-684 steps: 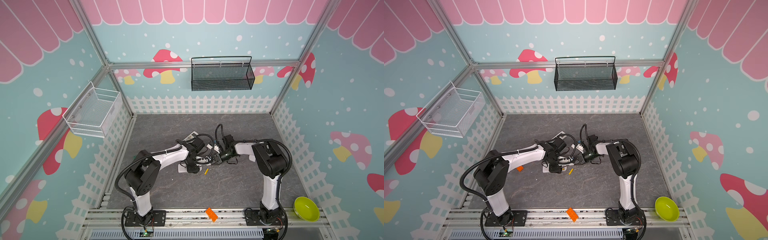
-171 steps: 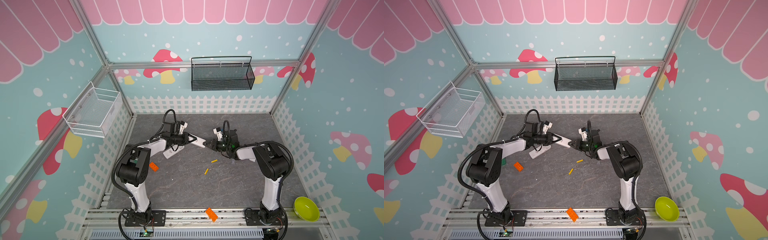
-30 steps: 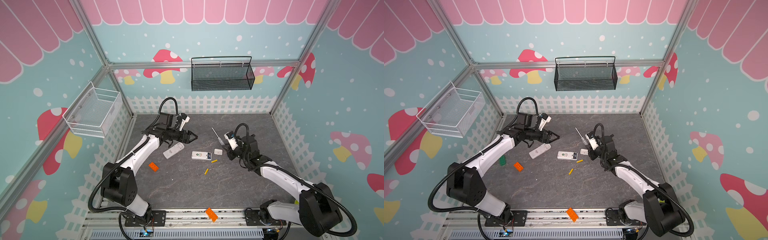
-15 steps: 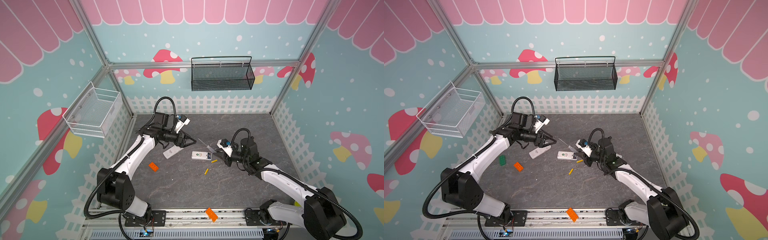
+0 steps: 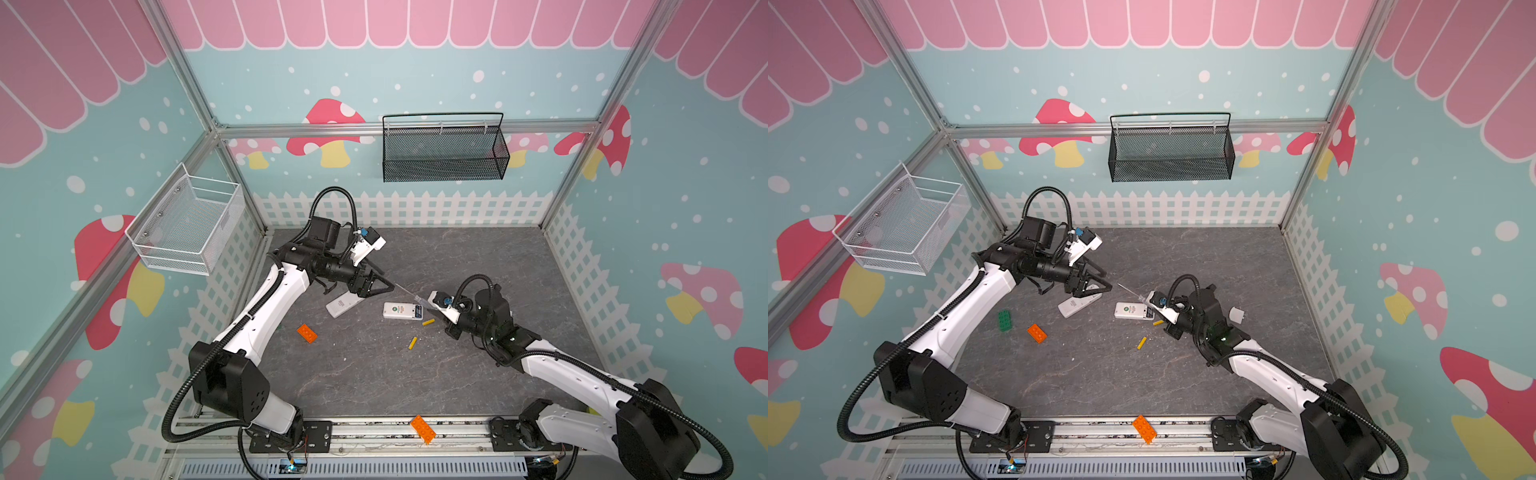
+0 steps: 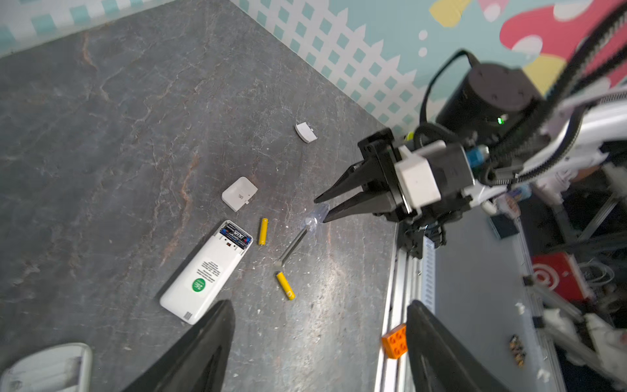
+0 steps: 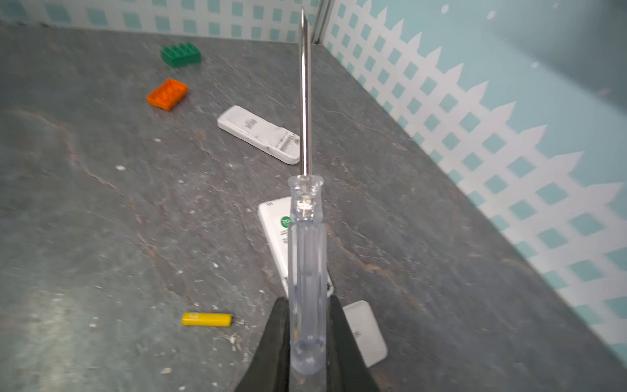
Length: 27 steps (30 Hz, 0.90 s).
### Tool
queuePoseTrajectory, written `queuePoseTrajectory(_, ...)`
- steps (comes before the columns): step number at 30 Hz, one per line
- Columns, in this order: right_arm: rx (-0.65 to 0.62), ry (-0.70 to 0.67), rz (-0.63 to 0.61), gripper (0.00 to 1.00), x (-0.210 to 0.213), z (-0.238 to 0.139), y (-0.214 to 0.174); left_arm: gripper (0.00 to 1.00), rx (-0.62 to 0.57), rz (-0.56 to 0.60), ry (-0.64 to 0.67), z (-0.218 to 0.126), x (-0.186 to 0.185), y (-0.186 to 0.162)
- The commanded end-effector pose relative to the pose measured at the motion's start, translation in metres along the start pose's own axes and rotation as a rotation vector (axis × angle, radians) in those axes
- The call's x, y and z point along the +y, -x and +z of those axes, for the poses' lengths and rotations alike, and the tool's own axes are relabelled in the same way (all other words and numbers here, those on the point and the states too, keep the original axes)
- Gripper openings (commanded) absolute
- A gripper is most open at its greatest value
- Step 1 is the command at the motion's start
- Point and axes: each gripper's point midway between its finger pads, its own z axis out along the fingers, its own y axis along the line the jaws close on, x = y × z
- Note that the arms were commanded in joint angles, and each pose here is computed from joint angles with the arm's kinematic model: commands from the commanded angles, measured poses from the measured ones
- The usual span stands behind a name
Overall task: Unload the batteries from the remote control
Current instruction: 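Lift the clear-handled screwdriver with the right gripper toward the left gripper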
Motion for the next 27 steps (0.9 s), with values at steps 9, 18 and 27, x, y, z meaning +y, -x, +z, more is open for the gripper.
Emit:
queuePoseTrajectory(9,0.123,-0.564,-0.57,0.0,-0.048,-0.021,0.026,0.75,-0.218,-0.447,-0.163,0.011,0.034,0.022)
queuePoseTrajectory(18,0.138,-0.705,-0.768,0.0,-0.048,-0.026,0.045,0.67,-0.245,-0.538,-0.179,0.025,0.045,0.012)
queuePoseTrajectory(27,0.128,-0.717,-0.866,0.0,-0.041,-0.021,0.051,0.62,-0.213,-0.538,-0.192,0.037,0.04,0.007)
